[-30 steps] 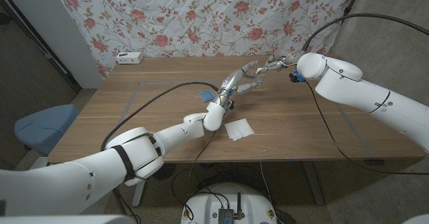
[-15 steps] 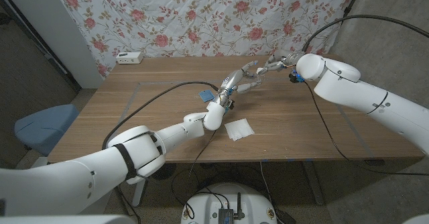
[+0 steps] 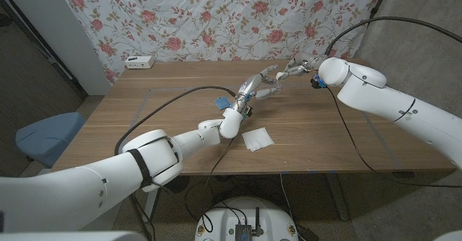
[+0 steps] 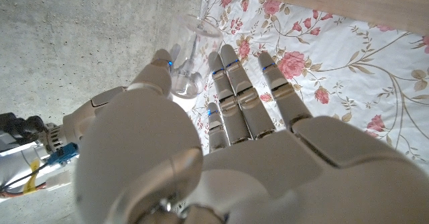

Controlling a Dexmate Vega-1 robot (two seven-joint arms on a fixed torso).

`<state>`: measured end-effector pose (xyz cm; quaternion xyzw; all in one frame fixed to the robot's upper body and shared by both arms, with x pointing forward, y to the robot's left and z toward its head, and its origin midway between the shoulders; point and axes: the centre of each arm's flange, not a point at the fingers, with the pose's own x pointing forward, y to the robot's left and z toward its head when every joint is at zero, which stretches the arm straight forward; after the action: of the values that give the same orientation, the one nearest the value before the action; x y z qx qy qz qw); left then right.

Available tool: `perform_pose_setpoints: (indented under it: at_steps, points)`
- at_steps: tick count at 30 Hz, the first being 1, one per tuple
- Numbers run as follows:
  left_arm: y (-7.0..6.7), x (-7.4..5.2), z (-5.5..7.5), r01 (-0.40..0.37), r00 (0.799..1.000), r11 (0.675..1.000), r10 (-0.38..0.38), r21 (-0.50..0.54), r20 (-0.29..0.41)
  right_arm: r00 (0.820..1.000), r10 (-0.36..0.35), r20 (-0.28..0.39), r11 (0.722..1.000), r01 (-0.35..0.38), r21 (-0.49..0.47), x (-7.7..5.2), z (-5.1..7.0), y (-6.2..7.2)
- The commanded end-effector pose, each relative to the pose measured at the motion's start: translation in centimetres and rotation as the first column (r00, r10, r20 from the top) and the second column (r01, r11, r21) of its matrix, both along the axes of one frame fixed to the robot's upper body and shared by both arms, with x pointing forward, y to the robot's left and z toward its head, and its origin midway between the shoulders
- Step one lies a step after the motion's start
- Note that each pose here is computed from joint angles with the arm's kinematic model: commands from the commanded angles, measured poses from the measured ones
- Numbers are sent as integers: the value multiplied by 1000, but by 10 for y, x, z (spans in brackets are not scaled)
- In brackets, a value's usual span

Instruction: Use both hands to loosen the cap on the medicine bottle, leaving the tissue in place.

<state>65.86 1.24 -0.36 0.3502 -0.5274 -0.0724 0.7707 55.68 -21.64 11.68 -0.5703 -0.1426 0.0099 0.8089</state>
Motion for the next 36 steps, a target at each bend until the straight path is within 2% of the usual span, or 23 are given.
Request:
perform_pose_setpoints:
  at_steps: [1, 18, 36]
  points:
    - [1, 3, 3, -5, 1000, 1000, 6, 6, -7, 1000, 7, -14, 1000, -7, -2, 4, 2, 1]
    - [2, 2, 3, -3, 1000, 1000, 3, 4, -1, 999, 23, -50, 1000, -24, -7, 6, 2, 2]
    - [2, -4, -2, 6, 1000, 1000, -6, -4, 9, 994, 46, -96, 999, -48, -16, 0, 2, -2]
